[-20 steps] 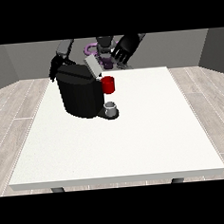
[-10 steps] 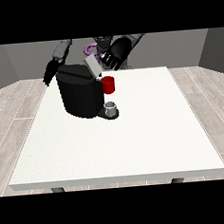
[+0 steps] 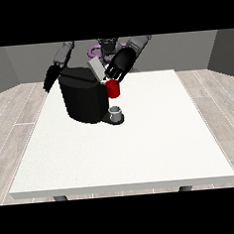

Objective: Insert the coffee pod into the coffee machine and close the lid

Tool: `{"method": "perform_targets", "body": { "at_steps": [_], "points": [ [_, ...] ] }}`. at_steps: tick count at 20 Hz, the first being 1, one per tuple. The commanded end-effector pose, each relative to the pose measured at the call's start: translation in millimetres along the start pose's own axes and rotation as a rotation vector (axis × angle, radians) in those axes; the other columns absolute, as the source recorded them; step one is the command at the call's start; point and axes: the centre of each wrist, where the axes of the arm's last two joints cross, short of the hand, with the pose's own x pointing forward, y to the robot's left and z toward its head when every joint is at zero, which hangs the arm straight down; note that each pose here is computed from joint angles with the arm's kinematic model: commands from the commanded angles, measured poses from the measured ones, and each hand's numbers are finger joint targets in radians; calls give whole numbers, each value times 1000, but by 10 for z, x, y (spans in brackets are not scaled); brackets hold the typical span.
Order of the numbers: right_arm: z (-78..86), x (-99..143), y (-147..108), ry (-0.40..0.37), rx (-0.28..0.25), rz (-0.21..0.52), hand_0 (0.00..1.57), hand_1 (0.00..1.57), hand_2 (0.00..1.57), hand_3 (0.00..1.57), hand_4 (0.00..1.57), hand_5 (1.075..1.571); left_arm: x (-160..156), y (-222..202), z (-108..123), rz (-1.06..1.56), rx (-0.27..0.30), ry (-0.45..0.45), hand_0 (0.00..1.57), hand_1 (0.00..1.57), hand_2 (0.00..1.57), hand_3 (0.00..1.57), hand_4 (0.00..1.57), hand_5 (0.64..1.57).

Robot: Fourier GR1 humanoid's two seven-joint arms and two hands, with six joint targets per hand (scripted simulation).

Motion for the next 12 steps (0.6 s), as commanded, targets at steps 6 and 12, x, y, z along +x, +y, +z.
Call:
{"method": "perform_targets", "body": {
  "at_steps": [6,12],
  "points": [
    [81,-129,130,-38,-9,-15,0,0,0,0,169,1571,105,29,-54,5,-23,-13,1211,1211,1252,1220,432,1571],
    [133,-86,119,5,10,-4,0,0,0,0,0,1571,-201,-42,20,14,-28,10,1169,1169,1235,1200,422,1571]
  ]
}}
